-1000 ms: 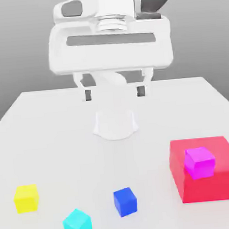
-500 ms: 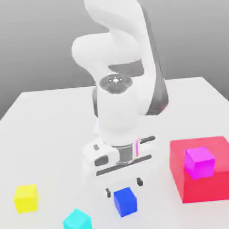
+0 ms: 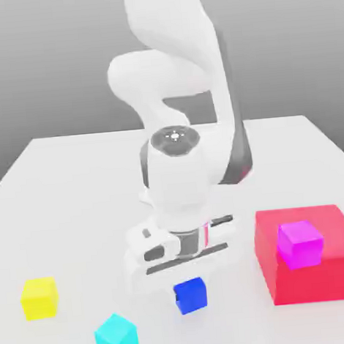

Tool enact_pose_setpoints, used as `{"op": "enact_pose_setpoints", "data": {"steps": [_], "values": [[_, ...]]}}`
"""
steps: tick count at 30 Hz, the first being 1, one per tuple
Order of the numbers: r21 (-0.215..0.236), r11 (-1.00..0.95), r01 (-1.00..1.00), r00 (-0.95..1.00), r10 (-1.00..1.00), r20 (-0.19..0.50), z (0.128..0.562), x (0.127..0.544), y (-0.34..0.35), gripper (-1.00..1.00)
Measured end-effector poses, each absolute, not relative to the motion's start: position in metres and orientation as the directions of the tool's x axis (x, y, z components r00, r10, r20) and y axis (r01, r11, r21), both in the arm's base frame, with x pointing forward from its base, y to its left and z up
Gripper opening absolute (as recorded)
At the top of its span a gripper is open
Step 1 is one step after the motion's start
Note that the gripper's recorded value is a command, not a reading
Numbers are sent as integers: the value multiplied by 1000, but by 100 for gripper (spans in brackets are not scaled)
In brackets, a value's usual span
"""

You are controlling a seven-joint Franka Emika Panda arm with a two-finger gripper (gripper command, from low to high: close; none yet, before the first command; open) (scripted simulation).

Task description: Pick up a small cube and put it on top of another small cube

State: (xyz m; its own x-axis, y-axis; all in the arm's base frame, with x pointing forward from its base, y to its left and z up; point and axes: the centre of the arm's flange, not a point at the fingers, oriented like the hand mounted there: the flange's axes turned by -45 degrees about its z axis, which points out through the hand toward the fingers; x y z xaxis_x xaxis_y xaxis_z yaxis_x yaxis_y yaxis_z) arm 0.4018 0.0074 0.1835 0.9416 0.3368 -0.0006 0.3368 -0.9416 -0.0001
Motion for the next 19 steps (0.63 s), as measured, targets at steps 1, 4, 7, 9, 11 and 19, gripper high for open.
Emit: {"op": "enact_pose_setpoints", "data": {"steps": [1,4,7,9,11,19], "values": [[2,-949,316,949,316,-1,190,404,-8,-100],[6,-978,207,978,207,-4,207,408,-84,-100],[5,-998,69,998,69,-4,223,392,-176,-100],[3,-1000,-13,1000,-13,-3,234,373,-231,-100],[0,-999,-49,999,-49,-1,236,360,-261,-100],[-1,-999,-43,999,-43,-1,185,360,-264,100]]}}
